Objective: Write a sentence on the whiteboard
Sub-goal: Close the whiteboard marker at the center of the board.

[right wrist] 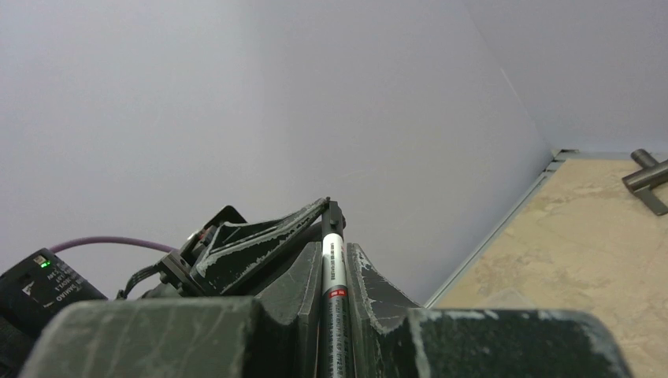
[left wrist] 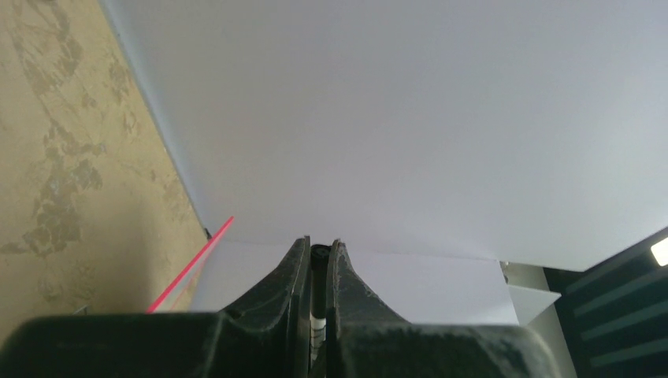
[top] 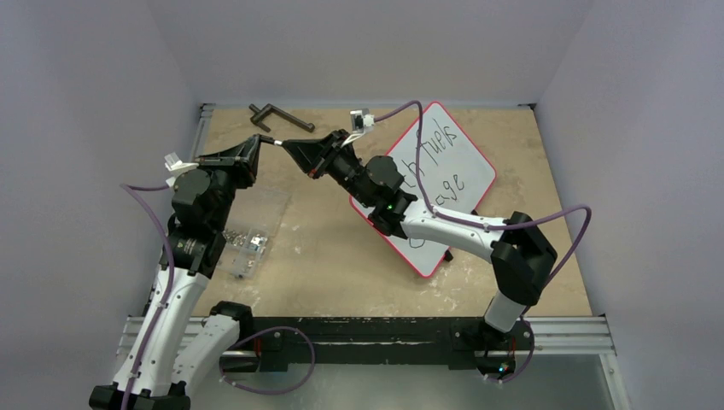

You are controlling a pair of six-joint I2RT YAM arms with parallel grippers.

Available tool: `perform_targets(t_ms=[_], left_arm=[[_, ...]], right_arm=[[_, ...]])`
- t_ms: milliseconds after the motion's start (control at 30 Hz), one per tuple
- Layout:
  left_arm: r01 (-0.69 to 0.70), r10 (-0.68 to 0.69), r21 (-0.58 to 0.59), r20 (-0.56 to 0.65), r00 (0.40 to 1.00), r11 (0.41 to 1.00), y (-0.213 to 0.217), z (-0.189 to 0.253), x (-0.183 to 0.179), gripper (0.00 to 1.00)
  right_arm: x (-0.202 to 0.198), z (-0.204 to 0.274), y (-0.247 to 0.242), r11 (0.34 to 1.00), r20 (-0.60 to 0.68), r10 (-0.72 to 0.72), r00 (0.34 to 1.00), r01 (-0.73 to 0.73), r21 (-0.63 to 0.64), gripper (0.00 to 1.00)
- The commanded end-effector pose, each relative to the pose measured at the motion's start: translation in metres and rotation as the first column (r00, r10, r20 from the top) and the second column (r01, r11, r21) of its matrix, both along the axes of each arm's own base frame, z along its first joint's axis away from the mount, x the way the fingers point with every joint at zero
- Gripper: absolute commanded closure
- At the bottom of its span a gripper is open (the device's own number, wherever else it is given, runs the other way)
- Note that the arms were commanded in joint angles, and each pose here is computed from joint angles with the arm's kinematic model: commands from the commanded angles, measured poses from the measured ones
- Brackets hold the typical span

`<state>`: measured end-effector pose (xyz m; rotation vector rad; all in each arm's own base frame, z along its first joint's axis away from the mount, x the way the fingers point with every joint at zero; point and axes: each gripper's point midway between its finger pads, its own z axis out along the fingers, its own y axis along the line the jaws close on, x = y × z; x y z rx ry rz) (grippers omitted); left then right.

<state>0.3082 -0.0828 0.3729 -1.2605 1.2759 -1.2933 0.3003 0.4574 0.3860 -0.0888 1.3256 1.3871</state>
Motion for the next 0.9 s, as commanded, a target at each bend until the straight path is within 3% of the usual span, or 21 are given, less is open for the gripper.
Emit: perform_targets(t_ms=[0,200,367,700,867], left_arm=[[0.262,-0.263,0.029,0.111,0.958,0.965,-0.05,0.02,-0.026,1.0],[0.265,-0.266,0.028,0.137,0.954,0.964,-0.053,0.022,-0.03,1.0],[0.262,-0.263,0.033,0.201,0.944,0.964,-0.052,0.035,-0.036,1.0],[0.289,-0.303,0.106,0.161,0.939,0.951,-0.056,0.024,-0.046,1.0],[0.293,-0.311,0.129,0.158,0.937,0.948,-0.056,0.019,-0.048,0.8]], right_arm=[[0.004,0.006,0.013,0.998,-0.067,0.044,0.997,-0.04,0.057,1.0],[-0.007,0.013,0.021,0.988,-0.048,0.129,0.99,-0.125,0.094,1.0],[-0.006,0.014,0.024,0.988,-0.036,0.133,0.991,-0.129,0.084,1.0],[-0.009,0.012,0.009,0.998,0.033,0.07,0.997,-0.07,-0.005,1.0],[-0.012,0.017,0.001,0.998,0.054,0.056,0.997,-0.055,-0.016,1.0]])
